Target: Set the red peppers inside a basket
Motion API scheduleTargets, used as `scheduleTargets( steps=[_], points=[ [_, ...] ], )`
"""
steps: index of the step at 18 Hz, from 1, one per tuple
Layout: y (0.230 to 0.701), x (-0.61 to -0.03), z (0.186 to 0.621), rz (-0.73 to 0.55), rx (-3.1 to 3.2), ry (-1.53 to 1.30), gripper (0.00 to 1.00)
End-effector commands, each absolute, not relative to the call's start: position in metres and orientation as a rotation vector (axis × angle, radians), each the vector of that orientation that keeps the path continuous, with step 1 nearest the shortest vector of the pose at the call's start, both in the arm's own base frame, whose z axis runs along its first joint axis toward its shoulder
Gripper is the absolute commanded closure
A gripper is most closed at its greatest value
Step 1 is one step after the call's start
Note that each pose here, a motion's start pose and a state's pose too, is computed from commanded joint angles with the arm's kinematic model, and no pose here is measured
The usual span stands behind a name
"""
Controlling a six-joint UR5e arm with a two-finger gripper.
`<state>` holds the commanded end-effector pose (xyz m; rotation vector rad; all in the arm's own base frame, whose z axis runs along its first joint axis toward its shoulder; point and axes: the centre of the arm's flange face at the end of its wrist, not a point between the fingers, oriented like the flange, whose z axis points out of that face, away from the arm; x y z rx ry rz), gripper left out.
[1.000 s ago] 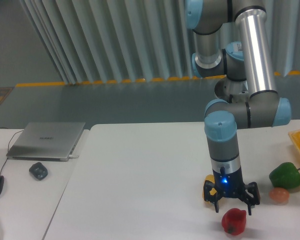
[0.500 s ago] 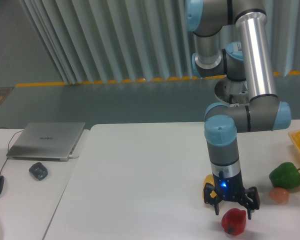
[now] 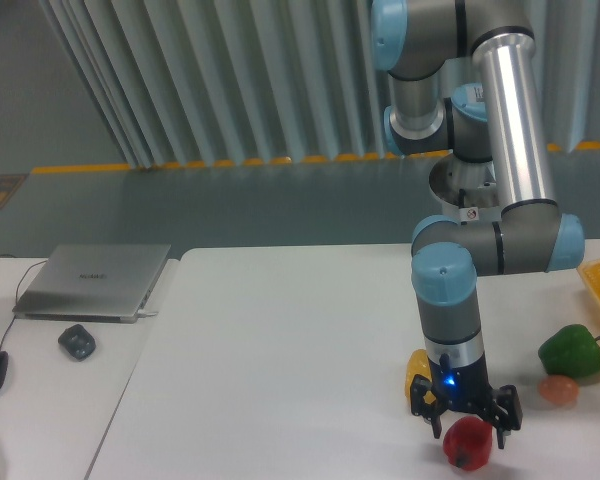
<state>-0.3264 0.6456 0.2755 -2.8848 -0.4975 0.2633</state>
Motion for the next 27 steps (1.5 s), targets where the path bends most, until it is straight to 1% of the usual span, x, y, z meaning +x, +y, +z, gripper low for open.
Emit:
scheduleTargets(
  steps=[11, 13, 14, 15, 18, 19, 20, 23, 24, 25, 27],
  points=[
    [0.647, -0.327, 0.269, 0.259, -2.892, -0.498, 0.0],
    [0.647, -0.327, 0.27, 0.257, -2.889, -0.504, 0.21],
    [0.648, -0.326, 0.27, 0.257, -2.889, -0.502, 0.34],
    [0.647, -0.326, 0.269, 0.255, -2.892, -0.5, 0.34],
    [0.647, -0.326, 0.271, 0.255, -2.889, -0.497, 0.42],
    [0.647, -0.325, 0.272, 0.252, -2.888, -0.492, 0.42],
    [0.647, -0.326, 0.273, 0.253, -2.886, -0.496, 0.46],
    [0.644, -0.329, 0.288, 0.256, -2.863, -0.496, 0.46],
    [0.643, -0.329, 0.294, 0.228, -2.845, -0.494, 0.46],
    [0.64, -0.334, 0.301, 0.196, -2.828, -0.503, 0.49],
    [0.636, -0.336, 0.315, 0.178, -2.803, -0.502, 0.5]
  ],
)
